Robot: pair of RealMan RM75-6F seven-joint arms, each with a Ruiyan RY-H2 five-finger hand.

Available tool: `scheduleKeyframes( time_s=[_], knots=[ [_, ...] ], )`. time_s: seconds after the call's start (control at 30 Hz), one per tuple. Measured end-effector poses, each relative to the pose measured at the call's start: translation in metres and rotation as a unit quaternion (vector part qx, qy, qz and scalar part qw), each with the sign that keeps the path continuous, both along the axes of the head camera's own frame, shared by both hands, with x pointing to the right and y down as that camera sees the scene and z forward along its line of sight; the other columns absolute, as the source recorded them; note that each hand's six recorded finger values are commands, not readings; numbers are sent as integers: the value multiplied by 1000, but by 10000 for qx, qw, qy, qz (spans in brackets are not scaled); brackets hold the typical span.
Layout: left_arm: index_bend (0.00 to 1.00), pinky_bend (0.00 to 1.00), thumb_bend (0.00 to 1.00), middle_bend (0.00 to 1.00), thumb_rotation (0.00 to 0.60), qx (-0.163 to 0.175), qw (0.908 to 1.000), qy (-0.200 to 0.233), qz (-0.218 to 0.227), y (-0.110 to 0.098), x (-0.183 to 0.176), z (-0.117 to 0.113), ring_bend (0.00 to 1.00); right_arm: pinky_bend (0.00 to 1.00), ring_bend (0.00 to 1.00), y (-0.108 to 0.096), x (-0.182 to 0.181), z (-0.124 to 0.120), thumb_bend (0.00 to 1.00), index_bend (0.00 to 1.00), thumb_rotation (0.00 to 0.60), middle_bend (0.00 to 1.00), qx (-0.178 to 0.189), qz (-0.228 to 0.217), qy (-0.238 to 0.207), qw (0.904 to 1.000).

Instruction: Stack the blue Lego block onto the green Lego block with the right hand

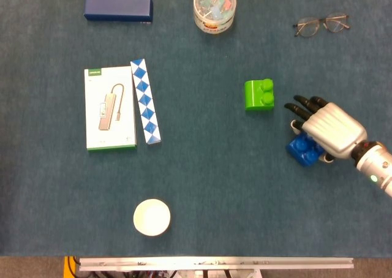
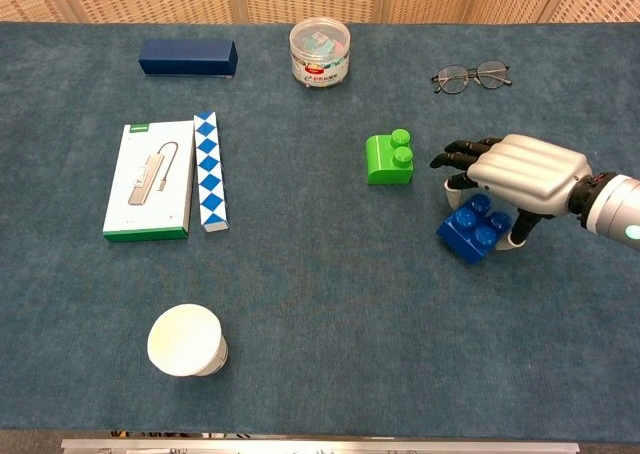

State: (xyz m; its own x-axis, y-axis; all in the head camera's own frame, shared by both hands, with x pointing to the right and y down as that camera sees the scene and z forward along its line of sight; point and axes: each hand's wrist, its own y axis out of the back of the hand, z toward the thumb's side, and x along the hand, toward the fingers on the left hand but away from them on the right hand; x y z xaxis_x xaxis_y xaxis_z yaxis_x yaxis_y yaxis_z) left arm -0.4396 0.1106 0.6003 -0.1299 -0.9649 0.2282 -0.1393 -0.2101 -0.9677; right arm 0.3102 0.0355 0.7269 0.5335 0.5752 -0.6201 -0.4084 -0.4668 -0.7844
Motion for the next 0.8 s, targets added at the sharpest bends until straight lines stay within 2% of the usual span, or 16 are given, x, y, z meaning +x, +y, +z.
scheduleKeyframes(
  time_s=[0.23, 0.47, 0.8],
  knots=[
    [317, 501, 346, 409, 600, -25, 10000, 25, 36, 0, 1, 0, 389, 186, 14, -10, -8, -24, 38, 547, 600, 129, 274, 147, -171, 9994],
    [317, 501, 345, 409, 600, -70, 9999, 50, 143, -2, 4, 2, 389, 186, 14, -23, -17, -45, 38, 547, 600, 129, 668, 408, -152, 9968],
    [317, 501, 345, 409, 600, -219, 9991, 90, 340, -1, 5, 6, 389, 186, 14, -41, -33, -59, 39, 547, 600, 129, 1091, 1196, -97, 9868]
  ],
)
